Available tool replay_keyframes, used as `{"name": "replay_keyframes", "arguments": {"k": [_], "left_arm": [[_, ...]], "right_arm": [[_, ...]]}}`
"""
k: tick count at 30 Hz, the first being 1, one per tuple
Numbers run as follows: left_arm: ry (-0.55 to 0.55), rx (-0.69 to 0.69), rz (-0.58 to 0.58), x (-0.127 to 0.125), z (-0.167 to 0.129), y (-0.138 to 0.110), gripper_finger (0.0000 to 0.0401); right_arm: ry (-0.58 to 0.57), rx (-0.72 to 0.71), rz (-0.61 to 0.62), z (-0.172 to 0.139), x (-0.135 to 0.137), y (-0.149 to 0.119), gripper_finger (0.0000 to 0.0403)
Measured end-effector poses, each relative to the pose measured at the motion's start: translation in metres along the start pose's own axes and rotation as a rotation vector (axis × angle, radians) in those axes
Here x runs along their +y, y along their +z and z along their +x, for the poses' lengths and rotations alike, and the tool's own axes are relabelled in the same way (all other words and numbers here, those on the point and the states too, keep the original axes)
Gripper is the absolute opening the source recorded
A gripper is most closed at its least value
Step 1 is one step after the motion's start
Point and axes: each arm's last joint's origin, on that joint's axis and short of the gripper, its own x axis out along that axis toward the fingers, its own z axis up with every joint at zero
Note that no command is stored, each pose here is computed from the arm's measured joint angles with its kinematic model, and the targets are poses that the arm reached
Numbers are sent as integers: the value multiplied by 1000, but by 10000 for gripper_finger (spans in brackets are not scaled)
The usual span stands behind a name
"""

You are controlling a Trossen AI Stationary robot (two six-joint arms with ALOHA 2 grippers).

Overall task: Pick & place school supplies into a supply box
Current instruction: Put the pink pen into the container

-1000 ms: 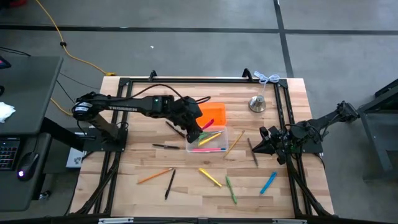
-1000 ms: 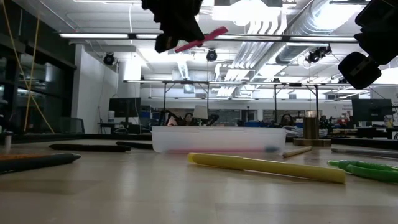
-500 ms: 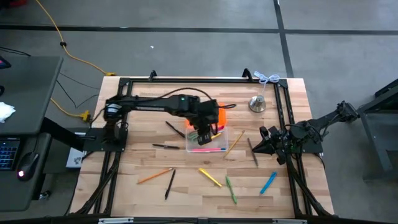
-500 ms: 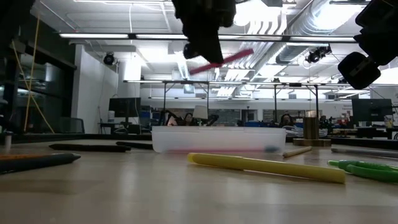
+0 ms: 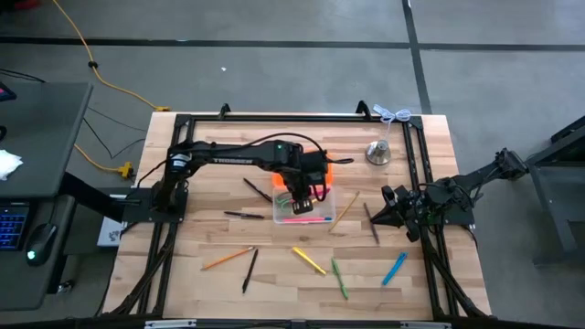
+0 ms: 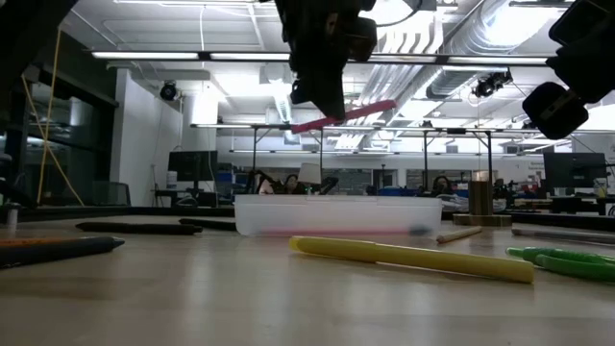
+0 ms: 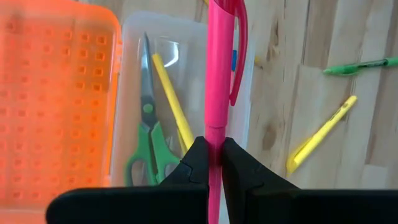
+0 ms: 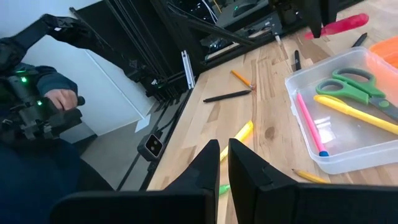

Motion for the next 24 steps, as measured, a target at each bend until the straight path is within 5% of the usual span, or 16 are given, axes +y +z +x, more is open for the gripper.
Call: {"name": "replay_keyframes", "arguments": {"k": [24], "left_arm": [[21, 127, -10, 19, 65, 0, 46]], "right_arm": [[-3, 4, -7, 0, 0, 0, 12]]}}
